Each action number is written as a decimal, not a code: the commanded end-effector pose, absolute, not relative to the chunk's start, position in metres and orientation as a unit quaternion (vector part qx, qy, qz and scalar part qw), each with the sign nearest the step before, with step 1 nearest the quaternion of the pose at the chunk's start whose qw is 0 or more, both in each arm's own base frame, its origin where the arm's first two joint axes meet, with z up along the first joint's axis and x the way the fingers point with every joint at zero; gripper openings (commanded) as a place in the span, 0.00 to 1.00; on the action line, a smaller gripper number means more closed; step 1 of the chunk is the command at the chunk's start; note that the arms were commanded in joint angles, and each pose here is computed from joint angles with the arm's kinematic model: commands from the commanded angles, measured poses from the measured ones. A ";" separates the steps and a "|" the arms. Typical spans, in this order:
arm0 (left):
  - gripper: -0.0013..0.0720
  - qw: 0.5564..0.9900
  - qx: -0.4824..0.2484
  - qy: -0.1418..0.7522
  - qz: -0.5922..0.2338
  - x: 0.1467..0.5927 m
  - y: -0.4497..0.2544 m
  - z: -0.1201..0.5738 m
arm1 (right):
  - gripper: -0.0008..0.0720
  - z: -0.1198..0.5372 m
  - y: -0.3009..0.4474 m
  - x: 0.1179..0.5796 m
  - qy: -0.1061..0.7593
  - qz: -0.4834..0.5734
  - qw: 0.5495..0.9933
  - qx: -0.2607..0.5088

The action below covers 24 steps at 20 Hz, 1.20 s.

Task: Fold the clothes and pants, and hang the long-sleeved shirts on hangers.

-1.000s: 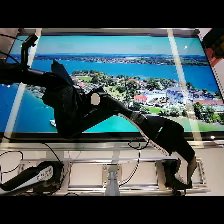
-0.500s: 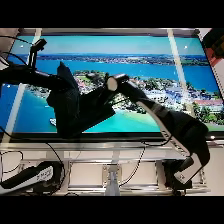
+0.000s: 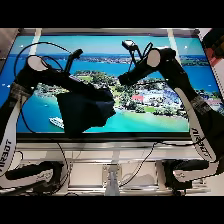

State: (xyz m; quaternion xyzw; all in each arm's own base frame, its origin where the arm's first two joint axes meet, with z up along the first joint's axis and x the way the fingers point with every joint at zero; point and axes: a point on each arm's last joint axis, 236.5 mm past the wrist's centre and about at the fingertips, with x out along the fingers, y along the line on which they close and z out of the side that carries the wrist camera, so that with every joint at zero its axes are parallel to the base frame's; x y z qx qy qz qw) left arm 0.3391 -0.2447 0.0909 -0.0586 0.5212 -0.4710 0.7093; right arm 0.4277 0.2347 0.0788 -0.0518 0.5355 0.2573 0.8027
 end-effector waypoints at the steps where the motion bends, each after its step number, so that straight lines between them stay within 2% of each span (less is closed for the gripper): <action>1: 0.94 0.698 -0.040 0.532 -0.477 0.333 -0.256 0.079 | 0.04 0.082 0.198 0.451 0.514 0.230 0.823 -0.073; 2: 0.93 0.703 -0.029 0.536 -0.466 0.336 -0.247 0.074 | 0.04 0.076 0.187 0.456 0.515 0.224 0.824 -0.077; 4: 0.71 0.713 0.000 0.550 -0.434 0.343 -0.225 0.062 | 0.04 0.054 0.165 0.456 0.534 0.204 0.818 -0.058; 5: 0.53 0.716 0.021 0.557 -0.420 0.345 -0.215 0.055 | 0.04 0.041 0.158 0.456 0.541 0.201 0.815 -0.044; 6: 0.14 0.718 0.047 0.564 -0.404 0.347 -0.203 0.047 | 0.04 0.031 0.160 0.454 0.537 0.217 0.815 -0.024; 7: 0.09 0.724 0.063 0.566 -0.389 0.352 -0.194 0.042 | 0.04 0.025 0.169 0.451 0.529 0.243 0.813 0.006; 11: 0.08 0.808 0.053 0.486 -0.330 0.412 -0.195 0.053 | 0.04 0.008 0.216 0.424 0.519 0.332 0.776 0.136; 13: 0.09 0.827 0.109 0.460 -0.304 0.433 -0.190 0.044 | 0.04 0.000 0.224 0.408 0.538 0.341 0.757 0.146; 16: 0.09 0.794 0.166 0.492 -0.316 0.421 -0.202 0.008 | 0.04 -0.001 0.225 0.403 0.546 0.346 0.749 0.145; 20: 0.09 0.714 0.199 0.561 -0.368 0.368 -0.240 -0.037 | 0.04 0.004 0.219 0.433 0.505 0.314 0.789 0.157; 21: 0.09 0.690 0.210 0.577 -0.382 0.351 -0.247 -0.044 | 0.19 0.004 0.218 0.437 0.502 0.306 0.793 0.163; 22: 0.09 0.673 0.220 0.586 -0.393 0.336 -0.254 -0.045 | 0.48 0.001 0.217 0.439 0.506 0.294 0.791 0.177; 24: 0.09 0.641 0.236 0.603 -0.413 0.307 -0.267 -0.046 | 0.52 -0.008 0.210 0.440 0.518 0.284 0.787 0.181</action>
